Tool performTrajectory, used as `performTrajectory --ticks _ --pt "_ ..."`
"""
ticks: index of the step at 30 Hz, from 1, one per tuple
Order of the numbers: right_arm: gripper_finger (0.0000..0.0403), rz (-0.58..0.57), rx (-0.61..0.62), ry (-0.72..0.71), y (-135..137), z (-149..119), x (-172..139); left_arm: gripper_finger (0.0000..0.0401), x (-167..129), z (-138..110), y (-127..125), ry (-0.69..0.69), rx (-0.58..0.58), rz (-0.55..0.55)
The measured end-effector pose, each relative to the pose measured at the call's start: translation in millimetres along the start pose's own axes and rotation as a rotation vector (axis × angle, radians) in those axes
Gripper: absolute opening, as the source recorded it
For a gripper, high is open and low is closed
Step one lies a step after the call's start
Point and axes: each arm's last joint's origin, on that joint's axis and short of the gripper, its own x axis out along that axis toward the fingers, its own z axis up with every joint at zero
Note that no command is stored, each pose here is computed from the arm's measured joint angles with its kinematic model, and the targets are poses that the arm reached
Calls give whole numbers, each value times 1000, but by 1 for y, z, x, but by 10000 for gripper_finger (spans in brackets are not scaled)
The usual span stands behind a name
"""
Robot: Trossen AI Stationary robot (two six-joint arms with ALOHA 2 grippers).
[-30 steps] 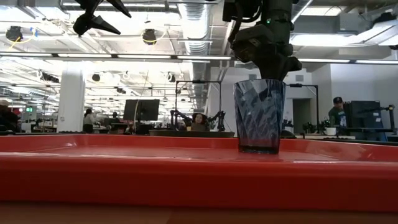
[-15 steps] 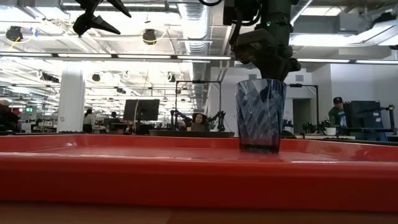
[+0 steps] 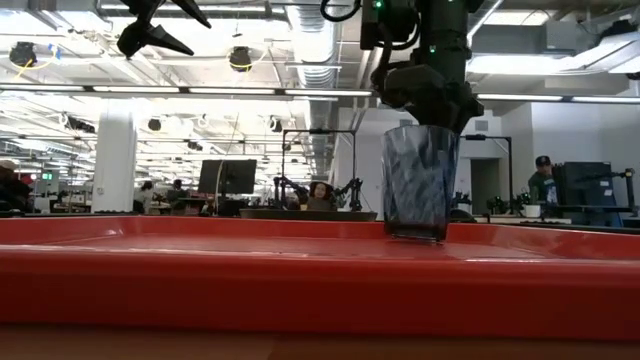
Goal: Pick and place plate/cup/fork/spoon on tray
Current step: Put the blue cup on the upper right of the red serving tray, then put the black plate on the center of the red serving tray
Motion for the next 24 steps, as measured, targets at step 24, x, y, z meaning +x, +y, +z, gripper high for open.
performTrajectory --ticks 24 --pt "191 58 -59 -59 5 12 -40 265 0 0 0 0 -12 0"
